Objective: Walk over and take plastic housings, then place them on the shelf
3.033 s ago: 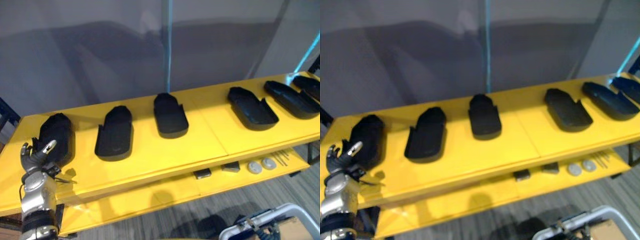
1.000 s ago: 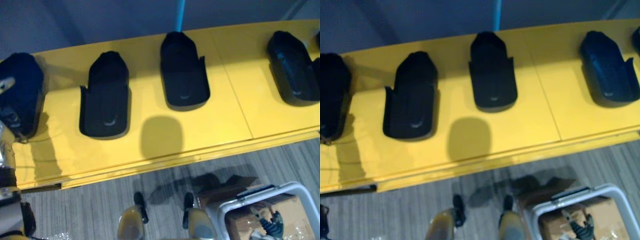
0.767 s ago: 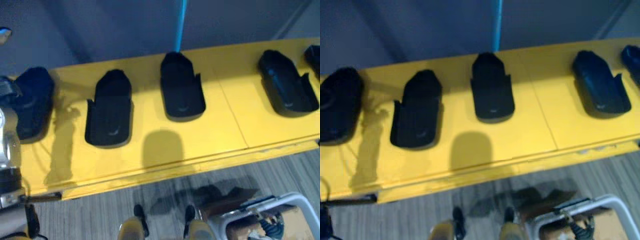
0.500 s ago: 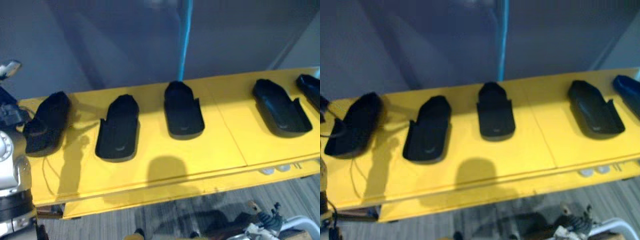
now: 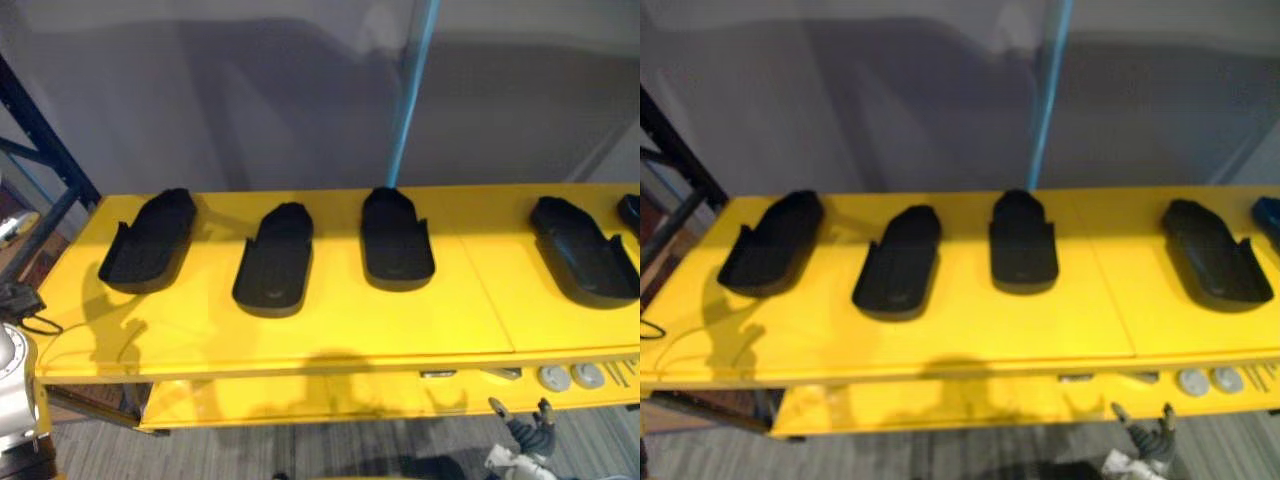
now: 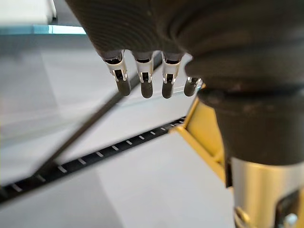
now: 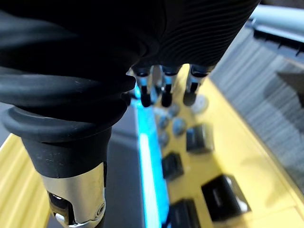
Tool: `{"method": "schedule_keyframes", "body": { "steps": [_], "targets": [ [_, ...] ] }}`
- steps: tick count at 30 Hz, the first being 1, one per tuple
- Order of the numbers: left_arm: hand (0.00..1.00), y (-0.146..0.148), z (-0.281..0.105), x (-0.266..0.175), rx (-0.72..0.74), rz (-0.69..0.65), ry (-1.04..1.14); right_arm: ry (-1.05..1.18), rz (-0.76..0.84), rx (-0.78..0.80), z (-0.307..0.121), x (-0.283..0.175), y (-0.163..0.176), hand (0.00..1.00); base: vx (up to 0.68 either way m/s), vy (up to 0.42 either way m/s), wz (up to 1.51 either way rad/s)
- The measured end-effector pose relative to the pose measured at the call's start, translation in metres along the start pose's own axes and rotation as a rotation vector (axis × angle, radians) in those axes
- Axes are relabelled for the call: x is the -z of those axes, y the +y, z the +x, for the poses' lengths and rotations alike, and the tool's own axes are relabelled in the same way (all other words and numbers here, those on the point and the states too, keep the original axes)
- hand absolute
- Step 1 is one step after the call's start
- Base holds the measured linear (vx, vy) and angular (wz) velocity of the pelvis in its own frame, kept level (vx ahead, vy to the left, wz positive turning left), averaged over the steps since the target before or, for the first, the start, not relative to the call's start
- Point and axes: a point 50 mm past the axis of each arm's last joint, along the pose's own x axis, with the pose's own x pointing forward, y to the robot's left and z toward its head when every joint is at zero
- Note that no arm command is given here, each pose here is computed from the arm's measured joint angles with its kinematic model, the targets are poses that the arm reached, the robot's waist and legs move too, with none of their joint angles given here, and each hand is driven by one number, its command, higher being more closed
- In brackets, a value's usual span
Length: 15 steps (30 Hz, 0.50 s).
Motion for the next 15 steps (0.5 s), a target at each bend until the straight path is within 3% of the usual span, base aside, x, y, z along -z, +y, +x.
{"method": "schedule_keyframes", "body": {
  "steps": [7, 10, 15],
  "targets": [
    [0.00, 0.010, 0.002, 0.011, 0.214, 0.474, -0.030, -0.058, 0.012, -0.017, 0.007, -0.015, -0.016, 0.00, -0.05, -0.024, -0.01],
    [0.00, 0.011, 0.006, 0.018, 0.266, 0.575, -0.011, -0.065, 0.011, -0.024, 0.009, -0.017, -0.019, 0.00, 0.00, 0.000, 0.00],
    [0.00, -0.004, 0.003, 0.029, 0.472, 0.653, 0.035, -0.071, 0.017, -0.047, 0.010, -0.019, -0.018, 0.00, 0.04, 0.001, 0.01]
  ]
}}
